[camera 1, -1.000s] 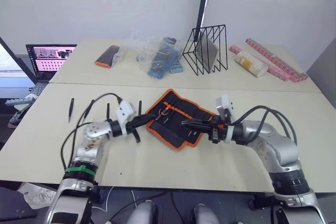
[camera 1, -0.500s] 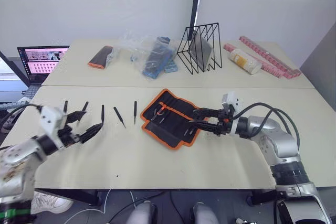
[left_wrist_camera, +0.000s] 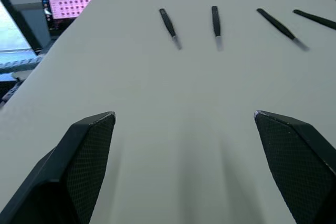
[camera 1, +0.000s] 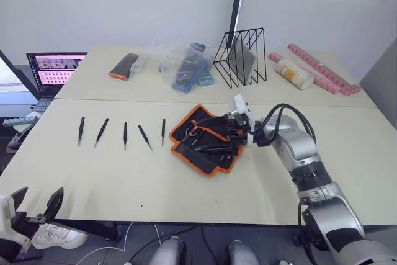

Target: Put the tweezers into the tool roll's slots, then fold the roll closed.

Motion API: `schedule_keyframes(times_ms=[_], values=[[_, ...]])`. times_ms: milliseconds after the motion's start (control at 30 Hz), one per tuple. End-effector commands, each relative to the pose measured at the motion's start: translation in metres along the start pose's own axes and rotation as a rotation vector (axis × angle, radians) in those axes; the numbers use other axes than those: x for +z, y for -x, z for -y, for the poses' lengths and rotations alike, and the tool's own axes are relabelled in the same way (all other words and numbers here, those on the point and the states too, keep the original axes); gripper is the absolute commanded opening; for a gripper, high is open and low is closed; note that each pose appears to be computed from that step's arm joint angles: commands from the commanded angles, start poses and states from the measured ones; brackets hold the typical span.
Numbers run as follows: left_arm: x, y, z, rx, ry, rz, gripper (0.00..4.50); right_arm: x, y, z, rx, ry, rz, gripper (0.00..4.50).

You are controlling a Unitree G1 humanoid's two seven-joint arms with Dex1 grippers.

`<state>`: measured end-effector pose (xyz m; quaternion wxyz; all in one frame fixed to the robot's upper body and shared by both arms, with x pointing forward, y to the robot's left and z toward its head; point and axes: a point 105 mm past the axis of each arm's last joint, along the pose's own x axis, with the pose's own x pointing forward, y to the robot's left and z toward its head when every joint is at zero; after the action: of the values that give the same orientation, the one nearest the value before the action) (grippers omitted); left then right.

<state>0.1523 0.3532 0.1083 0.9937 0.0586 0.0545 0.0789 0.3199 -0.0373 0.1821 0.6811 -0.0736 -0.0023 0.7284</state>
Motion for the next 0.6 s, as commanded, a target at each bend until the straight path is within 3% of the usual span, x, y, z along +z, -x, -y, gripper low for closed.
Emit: schedule_keyframes(times_ms=[33, 300, 600], values=[[0.015, 0.010, -0.002, 0.084, 0.009, 0.064, 4.50, 0.010, -0.003, -0.003, 0.049, 0.045, 0.001, 4.49], [0.016, -0.005, -0.005, 0.129, 0.059, 0.063, 4.50, 0.011, -0.005, -0.006, 0.054, 0.053, 0.002, 4.49], [0.021, -0.086, -0.024, 0.144, 0.147, -0.043, 4.50, 0.013, 0.001, -0.010, -0.050, 0.062, 0.000, 4.49]])
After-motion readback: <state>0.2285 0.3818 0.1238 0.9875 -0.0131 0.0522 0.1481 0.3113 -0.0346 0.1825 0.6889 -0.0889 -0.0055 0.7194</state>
